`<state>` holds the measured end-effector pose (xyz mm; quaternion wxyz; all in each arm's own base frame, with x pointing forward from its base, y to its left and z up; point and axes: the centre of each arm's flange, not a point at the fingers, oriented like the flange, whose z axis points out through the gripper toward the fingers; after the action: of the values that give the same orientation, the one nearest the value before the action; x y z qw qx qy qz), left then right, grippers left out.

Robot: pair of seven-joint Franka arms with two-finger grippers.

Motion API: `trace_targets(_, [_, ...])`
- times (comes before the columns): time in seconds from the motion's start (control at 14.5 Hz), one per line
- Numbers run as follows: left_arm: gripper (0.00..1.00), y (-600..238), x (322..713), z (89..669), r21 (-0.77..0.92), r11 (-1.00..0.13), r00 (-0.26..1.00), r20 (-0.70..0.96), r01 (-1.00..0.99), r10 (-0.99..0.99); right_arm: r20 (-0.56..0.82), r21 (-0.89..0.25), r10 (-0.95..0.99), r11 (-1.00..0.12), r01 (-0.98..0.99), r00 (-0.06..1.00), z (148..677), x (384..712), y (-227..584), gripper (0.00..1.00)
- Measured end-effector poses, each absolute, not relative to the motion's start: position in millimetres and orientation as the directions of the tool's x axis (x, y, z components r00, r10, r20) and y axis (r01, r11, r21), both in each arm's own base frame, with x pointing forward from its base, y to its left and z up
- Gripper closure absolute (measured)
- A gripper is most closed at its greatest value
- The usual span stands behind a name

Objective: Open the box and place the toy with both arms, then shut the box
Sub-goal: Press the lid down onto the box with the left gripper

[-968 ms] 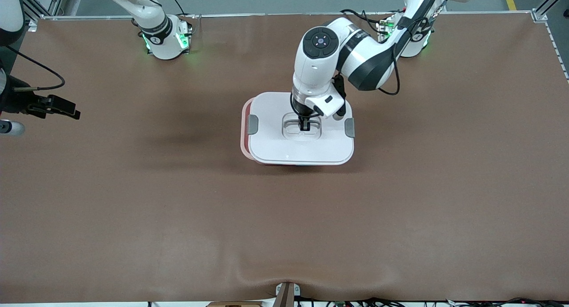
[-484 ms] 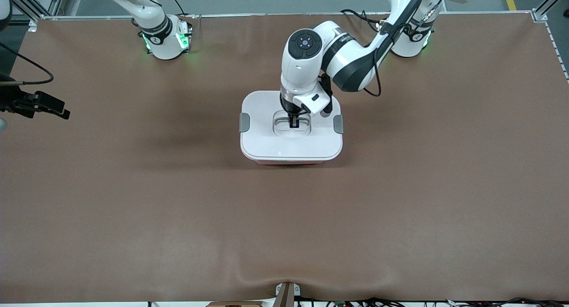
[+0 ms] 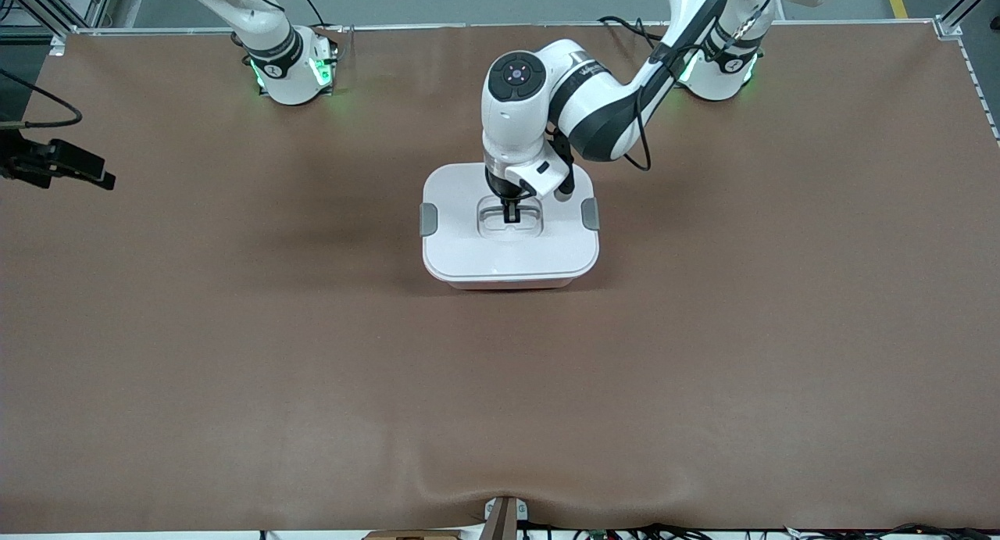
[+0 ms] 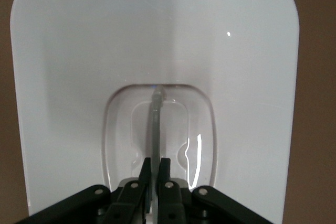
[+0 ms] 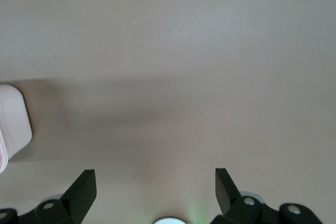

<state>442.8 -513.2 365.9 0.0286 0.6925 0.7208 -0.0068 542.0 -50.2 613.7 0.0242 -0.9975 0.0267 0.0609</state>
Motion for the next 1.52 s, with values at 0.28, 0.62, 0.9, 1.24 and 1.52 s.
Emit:
trace_targets(0.28, [0.93, -514, 442, 363, 0.027, 0.045, -0.044, -0.048, 0.999, 0.998, -0.117, -0.047, -0.036, -0.998, -0.042, 0.992, 618, 541, -50, 0.0])
trace_targets(0.62, [0.93, -518, 437, 360, 0.022, 0.067, -0.066, -0.046, 0.997, 0.997, -0.119, -0.074, 0.172, -0.984, 0.164, 0.978, 617, 539, -53, 0.0])
trace_targets(0.9, [0.93, -518, 439, 352, 0.038, 0.057, -0.056, -0.031, 0.998, 0.998, -0.117, -0.076, 0.184, -0.982, 0.176, 0.976, 618, 539, -53, 0.0])
trace_targets(1.24, [0.93, -522, 437, 347, 0.049, 0.045, -0.043, -0.032, 0.998, 0.999, -0.118, -0.071, 0.146, -0.988, 0.138, 0.982, 618, 539, -53, 0.0])
trace_targets(1.52, [0.93, -524, 434, 345, 0.051, 0.036, -0.035, -0.025, 0.998, 0.999, -0.124, -0.058, 0.038, -0.998, 0.031, 0.992, 619, 539, -53, 0.0])
